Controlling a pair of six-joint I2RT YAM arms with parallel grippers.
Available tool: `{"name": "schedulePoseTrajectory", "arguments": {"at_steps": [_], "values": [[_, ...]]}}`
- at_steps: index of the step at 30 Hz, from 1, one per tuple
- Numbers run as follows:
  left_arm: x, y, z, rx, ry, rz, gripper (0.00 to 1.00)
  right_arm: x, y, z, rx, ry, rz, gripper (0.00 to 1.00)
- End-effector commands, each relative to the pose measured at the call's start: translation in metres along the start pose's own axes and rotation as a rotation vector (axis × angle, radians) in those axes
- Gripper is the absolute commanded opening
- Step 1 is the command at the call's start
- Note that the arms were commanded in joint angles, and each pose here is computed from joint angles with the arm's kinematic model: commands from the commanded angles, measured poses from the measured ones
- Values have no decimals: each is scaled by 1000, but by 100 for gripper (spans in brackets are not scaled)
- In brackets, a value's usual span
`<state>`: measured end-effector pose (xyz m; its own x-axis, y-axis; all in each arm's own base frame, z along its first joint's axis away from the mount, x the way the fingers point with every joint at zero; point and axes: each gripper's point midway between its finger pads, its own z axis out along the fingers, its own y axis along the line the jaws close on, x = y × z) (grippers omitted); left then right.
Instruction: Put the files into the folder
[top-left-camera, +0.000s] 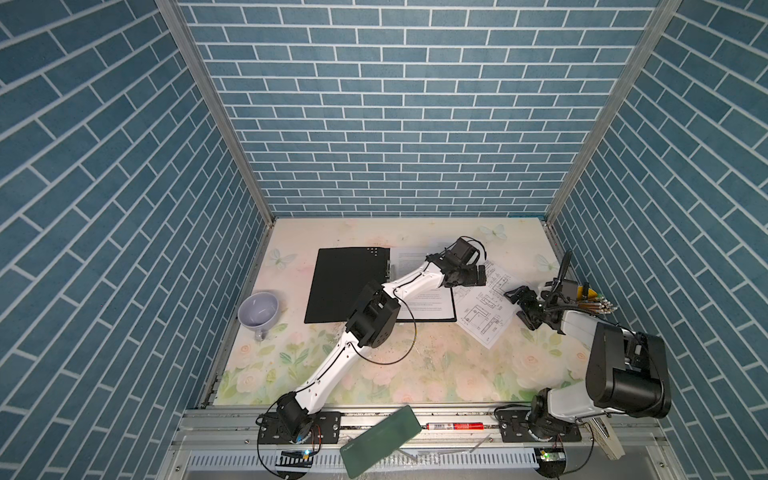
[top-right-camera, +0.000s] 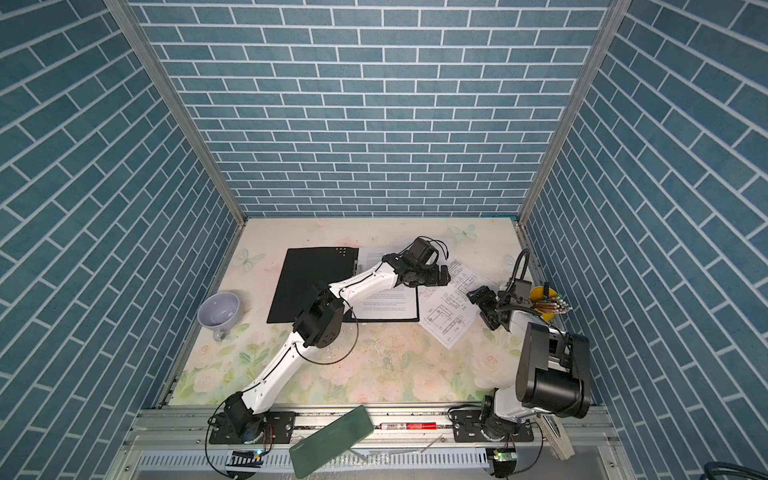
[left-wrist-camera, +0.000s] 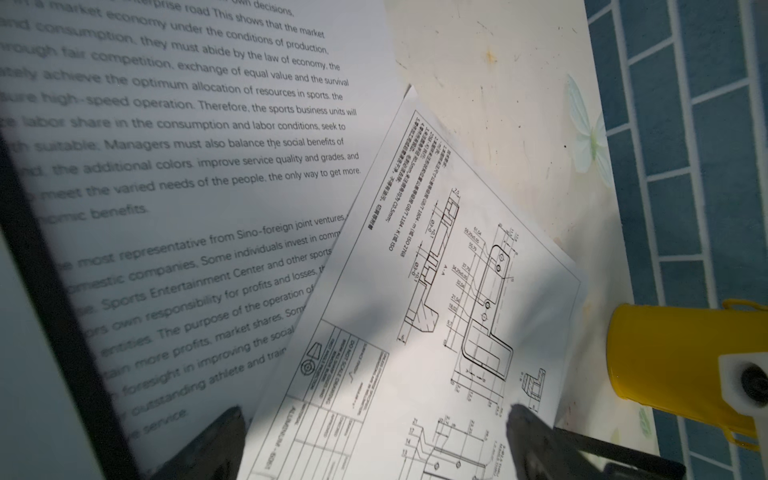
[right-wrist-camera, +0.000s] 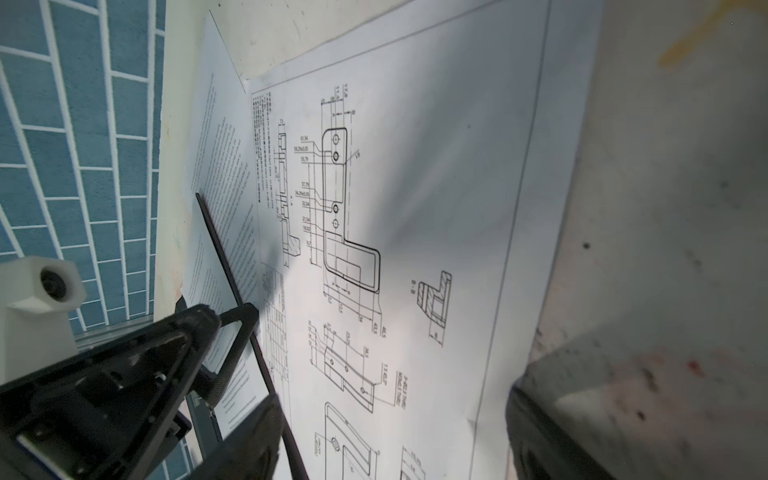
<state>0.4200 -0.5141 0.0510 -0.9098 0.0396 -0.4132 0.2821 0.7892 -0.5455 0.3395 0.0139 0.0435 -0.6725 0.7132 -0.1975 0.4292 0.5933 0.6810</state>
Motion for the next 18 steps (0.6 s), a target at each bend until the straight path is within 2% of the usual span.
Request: {"name": "schedulePoseTrajectory", "arguments": {"at_steps": [1, 18], "values": [[37, 12, 7, -47, 113, -34, 99, 26, -39, 8, 133, 90, 103, 84], [43, -13, 5, 66, 124, -125, 99, 7, -25, 12, 57, 107, 101, 83]]}}
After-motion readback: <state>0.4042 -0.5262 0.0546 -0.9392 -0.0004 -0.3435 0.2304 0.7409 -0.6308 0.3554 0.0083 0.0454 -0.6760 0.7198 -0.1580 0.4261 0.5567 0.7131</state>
